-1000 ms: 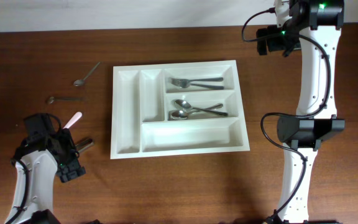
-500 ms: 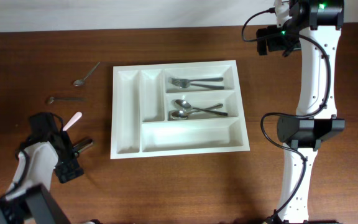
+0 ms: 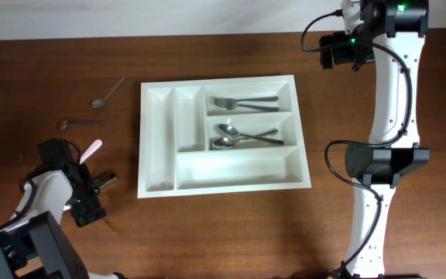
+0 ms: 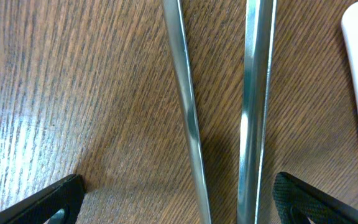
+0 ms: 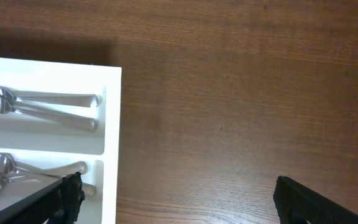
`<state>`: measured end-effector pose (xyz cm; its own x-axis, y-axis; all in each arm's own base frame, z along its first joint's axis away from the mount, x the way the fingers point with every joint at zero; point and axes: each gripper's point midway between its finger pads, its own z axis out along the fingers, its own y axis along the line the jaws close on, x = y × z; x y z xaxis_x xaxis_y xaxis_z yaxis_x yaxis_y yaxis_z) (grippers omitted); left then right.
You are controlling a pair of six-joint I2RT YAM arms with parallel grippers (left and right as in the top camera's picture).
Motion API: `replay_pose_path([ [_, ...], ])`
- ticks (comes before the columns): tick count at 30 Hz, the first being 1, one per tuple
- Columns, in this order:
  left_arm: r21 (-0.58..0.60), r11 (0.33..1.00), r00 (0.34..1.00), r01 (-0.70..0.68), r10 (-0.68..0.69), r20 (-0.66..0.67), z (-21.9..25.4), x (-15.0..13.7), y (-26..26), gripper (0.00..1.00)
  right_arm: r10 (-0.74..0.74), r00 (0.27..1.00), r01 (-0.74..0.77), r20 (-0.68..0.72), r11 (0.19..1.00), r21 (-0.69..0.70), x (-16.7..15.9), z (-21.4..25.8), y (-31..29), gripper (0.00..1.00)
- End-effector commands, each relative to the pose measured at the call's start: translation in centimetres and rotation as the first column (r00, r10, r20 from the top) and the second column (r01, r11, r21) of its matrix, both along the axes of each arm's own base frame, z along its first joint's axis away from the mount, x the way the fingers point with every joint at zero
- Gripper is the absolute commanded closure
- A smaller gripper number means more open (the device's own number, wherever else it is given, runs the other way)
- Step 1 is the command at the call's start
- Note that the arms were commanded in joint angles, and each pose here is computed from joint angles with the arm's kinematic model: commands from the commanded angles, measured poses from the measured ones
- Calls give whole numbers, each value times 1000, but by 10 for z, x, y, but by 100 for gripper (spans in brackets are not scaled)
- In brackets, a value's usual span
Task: Pack container
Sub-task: 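Lower the left gripper and close it on the metal tongs, then lift the tongs and carry them over the tray's bottom compartment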
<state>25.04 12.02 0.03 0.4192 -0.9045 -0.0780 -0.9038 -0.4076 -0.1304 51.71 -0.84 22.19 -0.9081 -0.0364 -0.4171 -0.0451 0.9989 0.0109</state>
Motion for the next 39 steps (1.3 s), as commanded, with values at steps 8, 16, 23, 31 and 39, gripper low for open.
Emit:
replay_pose_path([
  [8,-64,998,998,-14,10,-59,-10,-12,-10,21,3,999,-4,36,1000,10,-4,18,4,1],
  [16,-114,993,994,-18,5,-109,-11,-25,-21,22,3,999,-3,35,1000,9,-4,18,3,1],
  [23,-101,995,994,-18,7,-113,-11,-26,-19,61,3,999,-4,36,1000,10,-4,18,4,1],
  [31,-63,998,992,-19,11,-124,-10,-27,-12,98,3,999,-4,36,1000,10,-4,18,4,1],
  [39,-11,1000,991,16,-17,-130,-5,-26,-2,98,3,999,-4,35,1000,10,-4,18,4,1],
])
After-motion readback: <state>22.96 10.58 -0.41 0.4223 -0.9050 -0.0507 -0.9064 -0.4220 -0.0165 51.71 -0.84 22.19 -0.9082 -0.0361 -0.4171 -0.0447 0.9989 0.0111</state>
